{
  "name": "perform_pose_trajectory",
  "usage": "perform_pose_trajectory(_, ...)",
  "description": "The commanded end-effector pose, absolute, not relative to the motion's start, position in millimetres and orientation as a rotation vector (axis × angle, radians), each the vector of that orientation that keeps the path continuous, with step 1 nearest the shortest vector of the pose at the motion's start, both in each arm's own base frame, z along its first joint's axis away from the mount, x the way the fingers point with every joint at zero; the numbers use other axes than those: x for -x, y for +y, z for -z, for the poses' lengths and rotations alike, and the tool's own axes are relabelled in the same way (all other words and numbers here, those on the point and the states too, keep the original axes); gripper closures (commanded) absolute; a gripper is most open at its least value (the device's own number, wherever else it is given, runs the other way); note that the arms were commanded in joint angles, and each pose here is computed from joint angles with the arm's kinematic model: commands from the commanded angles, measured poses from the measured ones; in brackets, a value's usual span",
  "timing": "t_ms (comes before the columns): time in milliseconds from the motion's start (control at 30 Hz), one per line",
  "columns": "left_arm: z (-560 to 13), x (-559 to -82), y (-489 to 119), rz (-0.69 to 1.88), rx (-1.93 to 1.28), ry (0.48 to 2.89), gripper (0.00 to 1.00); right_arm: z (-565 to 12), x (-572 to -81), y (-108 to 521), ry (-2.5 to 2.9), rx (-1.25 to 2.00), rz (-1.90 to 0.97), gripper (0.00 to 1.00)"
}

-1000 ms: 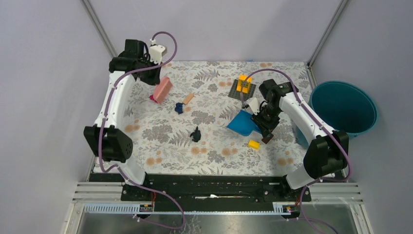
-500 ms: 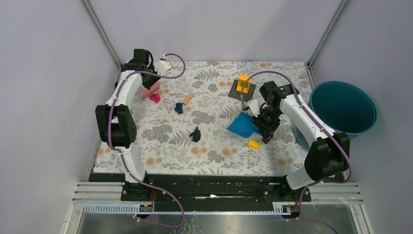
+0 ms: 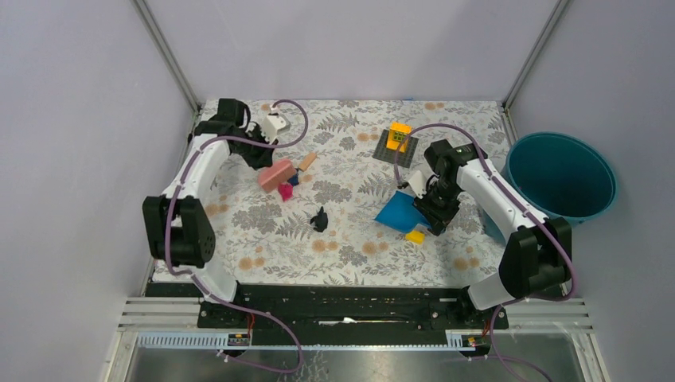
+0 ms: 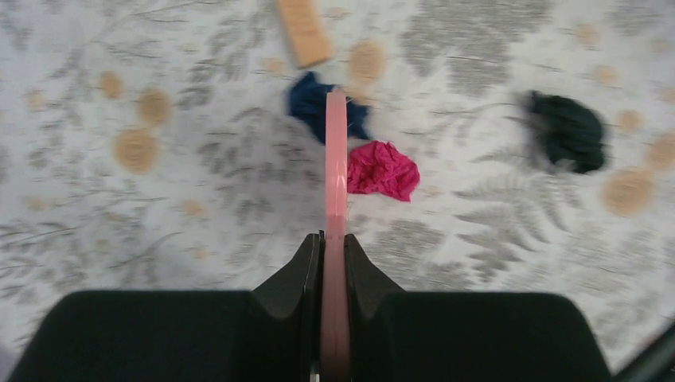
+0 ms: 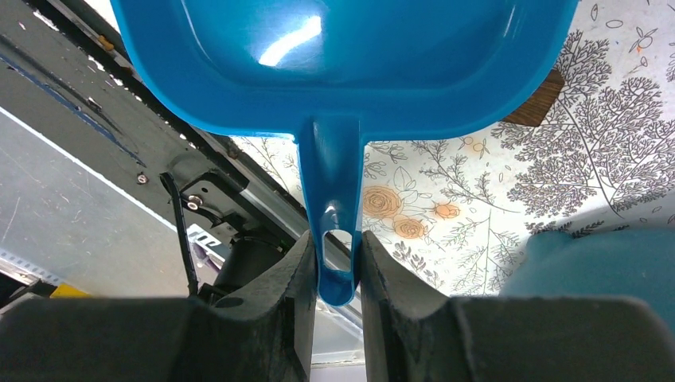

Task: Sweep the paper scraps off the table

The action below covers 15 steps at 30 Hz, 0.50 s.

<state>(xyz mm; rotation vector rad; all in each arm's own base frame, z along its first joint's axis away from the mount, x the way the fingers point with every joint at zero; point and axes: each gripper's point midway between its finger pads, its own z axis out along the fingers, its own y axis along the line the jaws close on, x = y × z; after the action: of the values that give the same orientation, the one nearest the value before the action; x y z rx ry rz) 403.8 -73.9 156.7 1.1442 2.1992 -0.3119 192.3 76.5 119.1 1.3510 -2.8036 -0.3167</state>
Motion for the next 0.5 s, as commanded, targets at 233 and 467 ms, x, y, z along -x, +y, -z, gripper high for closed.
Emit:
perform_pose_trajectory(233, -211.2, -307.5, -133.0, 0.708, -0.989, 2.146, 1.00, -98.6, -200.3, 92.9, -2.665, -1.540, 0.203, 1.00)
perform_pose_trajectory(467, -225.1, -355.7, -72.5, 0.239, -0.634, 2.381, 1.00, -84.1, -215.3, 118.7, -2.541, -1.756, 0.042, 1.00)
